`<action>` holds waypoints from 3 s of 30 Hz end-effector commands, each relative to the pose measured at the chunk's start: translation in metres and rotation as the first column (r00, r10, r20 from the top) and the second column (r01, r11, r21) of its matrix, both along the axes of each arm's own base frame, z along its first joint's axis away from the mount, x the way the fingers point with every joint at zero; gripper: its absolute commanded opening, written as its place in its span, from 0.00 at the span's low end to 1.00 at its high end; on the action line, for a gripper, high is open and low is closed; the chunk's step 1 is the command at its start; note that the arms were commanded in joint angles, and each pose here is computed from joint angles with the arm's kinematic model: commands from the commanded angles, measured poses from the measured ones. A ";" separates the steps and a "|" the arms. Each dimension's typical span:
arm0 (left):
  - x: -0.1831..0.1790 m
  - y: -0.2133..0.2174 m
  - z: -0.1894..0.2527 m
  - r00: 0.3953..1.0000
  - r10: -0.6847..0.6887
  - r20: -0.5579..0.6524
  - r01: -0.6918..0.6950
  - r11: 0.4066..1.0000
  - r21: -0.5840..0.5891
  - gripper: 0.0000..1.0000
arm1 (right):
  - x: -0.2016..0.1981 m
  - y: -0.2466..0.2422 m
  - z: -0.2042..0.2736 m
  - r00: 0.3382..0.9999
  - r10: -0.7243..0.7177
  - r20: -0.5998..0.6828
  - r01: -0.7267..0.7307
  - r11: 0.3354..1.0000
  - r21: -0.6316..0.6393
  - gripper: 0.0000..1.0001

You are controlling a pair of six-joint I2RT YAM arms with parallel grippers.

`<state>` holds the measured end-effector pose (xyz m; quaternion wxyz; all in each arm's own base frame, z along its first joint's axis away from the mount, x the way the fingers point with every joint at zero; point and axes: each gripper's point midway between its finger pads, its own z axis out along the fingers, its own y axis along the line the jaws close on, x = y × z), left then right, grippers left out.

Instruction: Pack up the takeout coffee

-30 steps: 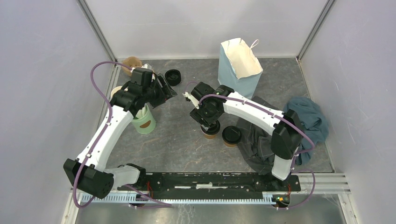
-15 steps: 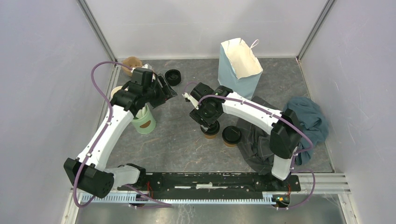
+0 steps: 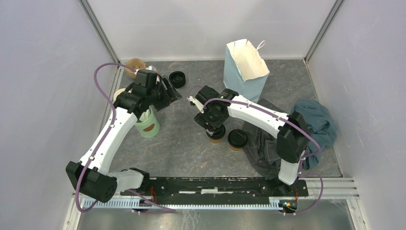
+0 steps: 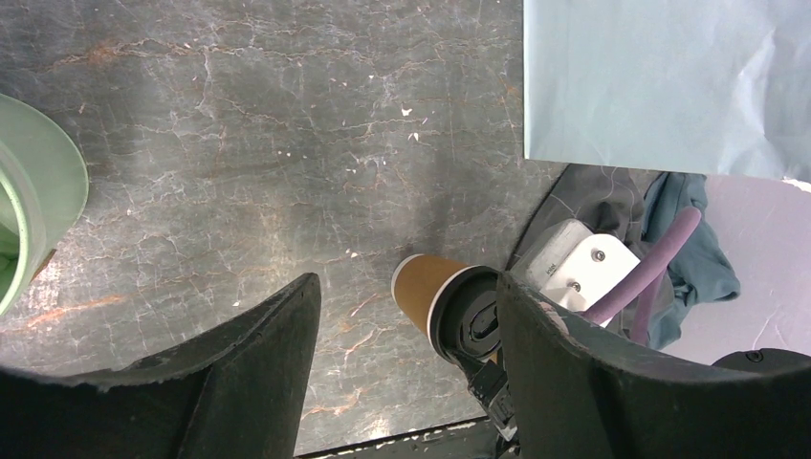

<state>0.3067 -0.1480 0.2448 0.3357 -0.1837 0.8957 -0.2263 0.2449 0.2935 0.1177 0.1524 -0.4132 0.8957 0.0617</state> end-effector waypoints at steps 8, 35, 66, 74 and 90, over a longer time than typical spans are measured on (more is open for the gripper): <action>-0.001 0.007 0.023 0.998 -0.010 0.068 0.008 0.999 0.034 0.80 | 0.004 0.012 0.029 0.999 0.007 0.047 -0.011 0.997 0.079 0.91; -0.072 -0.109 -0.094 0.813 -0.478 -0.333 0.389 0.871 -0.301 0.47 | 0.006 -0.014 0.039 0.988 -0.103 -0.119 0.155 0.775 0.613 0.65; -0.068 -0.127 -0.129 0.763 -0.524 -0.380 0.434 0.850 -0.300 0.28 | 0.010 -0.016 0.011 0.984 -0.105 -0.141 0.167 0.811 0.561 0.47; -0.075 -0.125 -0.152 0.722 -0.516 -0.460 0.452 0.856 -0.250 0.25 | 0.008 -0.019 -0.004 0.980 -0.116 -0.164 0.187 0.824 0.535 0.44; -0.123 -0.055 -0.264 0.642 -0.302 -0.705 0.423 0.906 -0.003 0.11 | -0.034 -0.095 -0.128 0.951 -0.236 -0.201 0.275 0.941 0.197 0.37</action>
